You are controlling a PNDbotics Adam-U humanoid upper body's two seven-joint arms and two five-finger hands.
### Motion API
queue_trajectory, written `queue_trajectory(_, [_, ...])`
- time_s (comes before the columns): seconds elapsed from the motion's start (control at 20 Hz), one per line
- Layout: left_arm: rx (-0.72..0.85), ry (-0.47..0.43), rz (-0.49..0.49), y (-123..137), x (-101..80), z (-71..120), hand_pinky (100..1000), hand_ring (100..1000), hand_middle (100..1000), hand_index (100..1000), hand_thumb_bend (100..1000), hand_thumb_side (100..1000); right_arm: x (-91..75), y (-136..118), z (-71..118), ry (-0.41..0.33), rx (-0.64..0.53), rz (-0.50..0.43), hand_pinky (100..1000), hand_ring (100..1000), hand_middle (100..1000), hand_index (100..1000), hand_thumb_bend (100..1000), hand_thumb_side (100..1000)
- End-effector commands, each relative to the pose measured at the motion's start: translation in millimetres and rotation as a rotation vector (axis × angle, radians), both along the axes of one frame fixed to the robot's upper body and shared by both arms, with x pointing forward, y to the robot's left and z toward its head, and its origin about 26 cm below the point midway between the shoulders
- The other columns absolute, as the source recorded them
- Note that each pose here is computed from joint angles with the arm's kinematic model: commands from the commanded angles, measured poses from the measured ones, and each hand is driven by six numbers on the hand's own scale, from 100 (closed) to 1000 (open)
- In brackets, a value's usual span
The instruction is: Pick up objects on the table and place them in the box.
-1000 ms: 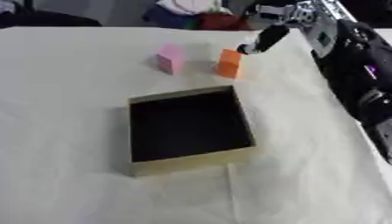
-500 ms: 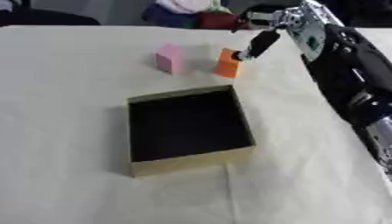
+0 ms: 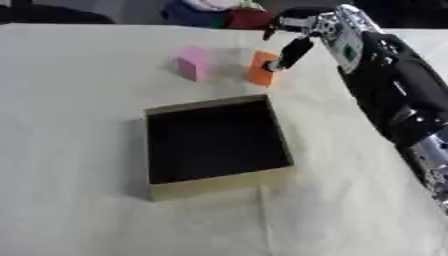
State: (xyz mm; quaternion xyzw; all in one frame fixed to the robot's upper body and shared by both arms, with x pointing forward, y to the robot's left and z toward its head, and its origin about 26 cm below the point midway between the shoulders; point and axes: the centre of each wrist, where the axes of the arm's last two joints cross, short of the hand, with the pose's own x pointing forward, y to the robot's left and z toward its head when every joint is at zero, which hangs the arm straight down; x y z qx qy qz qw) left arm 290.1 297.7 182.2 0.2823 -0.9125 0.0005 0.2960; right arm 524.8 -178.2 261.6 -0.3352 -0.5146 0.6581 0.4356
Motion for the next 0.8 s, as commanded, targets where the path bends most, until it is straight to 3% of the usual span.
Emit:
queue_trajectory(0.05, [0.031, -0.027, -0.004, 0.7, -0.6, 9.8, 563, 558, 682, 757, 100, 866, 0.0, -6.5, 18.9, -0.061, -0.010, -0.035, 954, 986, 868, 845, 400, 359])
queue_trajectory(0.8, [0.041, -0.037, -0.007, -0.4, 0.4, 12.7, 563, 556, 682, 752, 100, 866, 1.3, -13.9, 16.6, -0.074, -0.003, -0.126, 951, 985, 862, 846, 371, 386])
